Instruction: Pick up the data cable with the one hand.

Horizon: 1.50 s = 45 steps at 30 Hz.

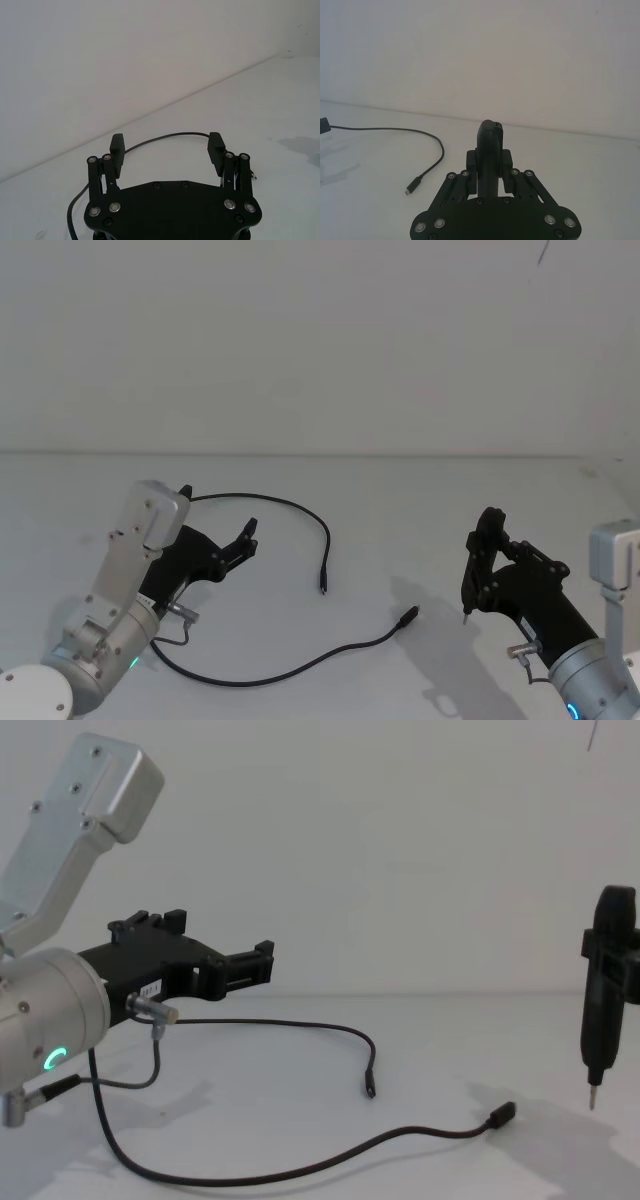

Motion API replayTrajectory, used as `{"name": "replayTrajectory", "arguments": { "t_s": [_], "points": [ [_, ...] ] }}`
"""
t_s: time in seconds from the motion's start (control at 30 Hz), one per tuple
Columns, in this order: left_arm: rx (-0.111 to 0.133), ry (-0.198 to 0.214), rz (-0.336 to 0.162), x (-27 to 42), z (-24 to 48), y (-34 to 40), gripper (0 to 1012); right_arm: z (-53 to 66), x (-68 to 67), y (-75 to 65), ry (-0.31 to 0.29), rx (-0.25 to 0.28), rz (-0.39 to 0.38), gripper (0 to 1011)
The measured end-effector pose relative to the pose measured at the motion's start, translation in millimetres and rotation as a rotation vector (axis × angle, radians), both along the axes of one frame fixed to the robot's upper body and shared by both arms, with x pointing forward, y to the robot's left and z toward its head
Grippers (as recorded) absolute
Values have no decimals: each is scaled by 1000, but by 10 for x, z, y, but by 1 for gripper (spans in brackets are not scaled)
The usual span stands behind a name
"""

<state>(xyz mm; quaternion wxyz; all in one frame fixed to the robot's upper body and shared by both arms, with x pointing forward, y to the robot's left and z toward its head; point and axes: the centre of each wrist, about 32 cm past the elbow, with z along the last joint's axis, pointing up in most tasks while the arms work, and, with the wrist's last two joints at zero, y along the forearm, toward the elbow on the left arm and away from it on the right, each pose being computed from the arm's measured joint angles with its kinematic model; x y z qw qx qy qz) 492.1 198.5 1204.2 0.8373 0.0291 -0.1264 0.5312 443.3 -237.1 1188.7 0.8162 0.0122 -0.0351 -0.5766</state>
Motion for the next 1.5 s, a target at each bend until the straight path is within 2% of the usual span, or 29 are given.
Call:
{"name": "replayTrajectory", "arguments": {
  "t_s": [1.5],
  "points": [
    [0, 0, -1, -1, 2, -1, 1001, 0, 0, 0, 0, 0, 0, 279]
  ]
}}
